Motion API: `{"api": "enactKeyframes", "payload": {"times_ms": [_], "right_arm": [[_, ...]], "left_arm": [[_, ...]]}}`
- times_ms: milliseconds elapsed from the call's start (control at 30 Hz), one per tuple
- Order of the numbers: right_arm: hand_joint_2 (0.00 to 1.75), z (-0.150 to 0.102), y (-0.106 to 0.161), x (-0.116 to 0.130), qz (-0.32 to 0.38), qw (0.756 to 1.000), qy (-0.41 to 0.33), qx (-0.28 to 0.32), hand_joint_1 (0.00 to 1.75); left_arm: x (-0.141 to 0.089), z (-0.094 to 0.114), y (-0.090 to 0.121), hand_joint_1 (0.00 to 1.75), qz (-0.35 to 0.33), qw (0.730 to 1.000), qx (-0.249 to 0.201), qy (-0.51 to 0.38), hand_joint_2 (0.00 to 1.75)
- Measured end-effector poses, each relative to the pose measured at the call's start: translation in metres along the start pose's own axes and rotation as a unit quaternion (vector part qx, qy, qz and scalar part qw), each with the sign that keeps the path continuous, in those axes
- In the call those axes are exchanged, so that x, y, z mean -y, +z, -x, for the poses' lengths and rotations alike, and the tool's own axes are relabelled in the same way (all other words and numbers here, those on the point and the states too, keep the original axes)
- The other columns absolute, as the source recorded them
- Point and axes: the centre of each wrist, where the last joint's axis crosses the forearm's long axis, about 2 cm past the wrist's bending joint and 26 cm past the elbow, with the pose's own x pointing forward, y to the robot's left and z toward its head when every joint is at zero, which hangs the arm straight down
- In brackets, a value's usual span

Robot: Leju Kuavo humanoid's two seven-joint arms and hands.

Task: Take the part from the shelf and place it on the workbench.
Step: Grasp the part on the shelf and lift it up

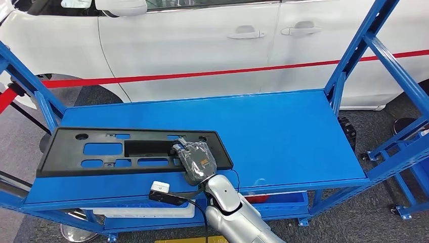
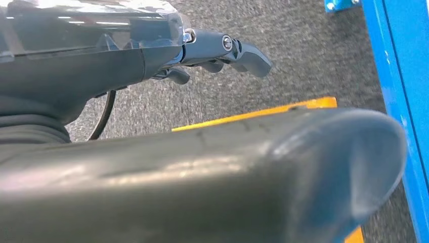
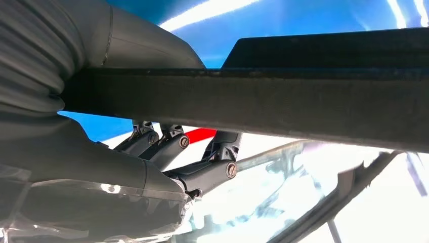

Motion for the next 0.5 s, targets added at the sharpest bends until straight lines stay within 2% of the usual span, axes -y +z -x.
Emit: {"api": "enactKeyframes", "payload": {"times_ms": [167,300,400,500], "right_arm": [[1.75,-0.002,0.001,0.034,0.091,0.994,-0.066,-0.004,1.75],[1.75,0.001,0.008,0.056,0.151,0.979,-0.140,-0.003,1.75],[1.75,0.006,0.016,0.071,0.199,0.953,-0.227,-0.004,1.75],[1.75,0.010,0.029,0.082,0.240,0.915,-0.324,-0.011,1.75]], "left_arm": [[0.000,0.002,0.001,0.00,-0.008,1.000,-0.003,0.009,0.00],[0.001,0.003,0.002,0.00,-0.011,1.000,-0.003,0.015,0.00],[0.001,0.002,0.002,0.00,-0.014,1.000,-0.001,0.020,0.00],[0.001,0.003,0.002,0.00,-0.015,1.000,-0.001,0.024,0.00]]}}
